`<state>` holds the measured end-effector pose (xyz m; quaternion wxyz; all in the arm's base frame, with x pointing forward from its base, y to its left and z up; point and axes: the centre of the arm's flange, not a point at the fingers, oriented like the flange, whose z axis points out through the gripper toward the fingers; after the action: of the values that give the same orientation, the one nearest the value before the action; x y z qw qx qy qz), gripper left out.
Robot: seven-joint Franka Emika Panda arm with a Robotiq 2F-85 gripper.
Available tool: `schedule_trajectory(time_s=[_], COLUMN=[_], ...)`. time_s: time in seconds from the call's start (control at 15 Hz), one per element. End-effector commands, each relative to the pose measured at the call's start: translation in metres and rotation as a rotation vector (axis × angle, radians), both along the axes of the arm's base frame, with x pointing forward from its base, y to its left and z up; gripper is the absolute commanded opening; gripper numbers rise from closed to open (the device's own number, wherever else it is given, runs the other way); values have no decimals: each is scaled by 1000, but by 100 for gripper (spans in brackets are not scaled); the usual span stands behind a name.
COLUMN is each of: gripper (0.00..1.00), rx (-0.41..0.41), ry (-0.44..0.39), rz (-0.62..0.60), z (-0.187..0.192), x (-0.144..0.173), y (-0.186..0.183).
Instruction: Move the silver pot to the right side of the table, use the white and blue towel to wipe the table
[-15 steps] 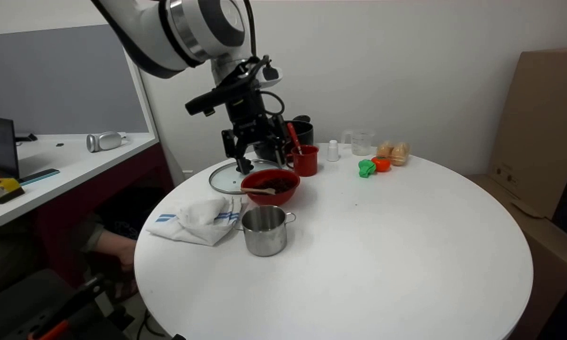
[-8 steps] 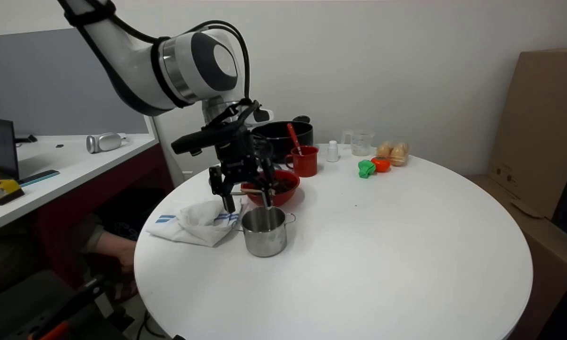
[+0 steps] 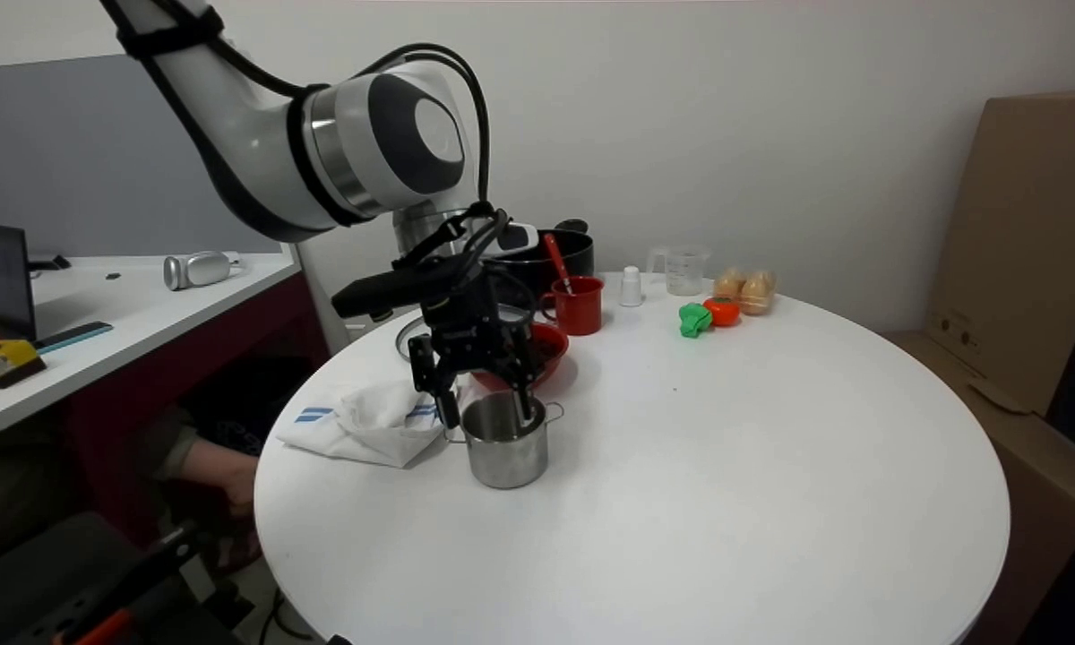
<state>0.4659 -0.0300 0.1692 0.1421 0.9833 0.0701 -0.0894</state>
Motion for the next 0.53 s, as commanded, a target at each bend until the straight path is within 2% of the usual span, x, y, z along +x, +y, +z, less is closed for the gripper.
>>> schedule_trajectory(time_s=[0.0,0.47], gripper=[100,100], rx=[-3,5], ry=[-38,-43], rz=[4,5], z=[0,-2], x=[-17,-16], y=[-4,-9])
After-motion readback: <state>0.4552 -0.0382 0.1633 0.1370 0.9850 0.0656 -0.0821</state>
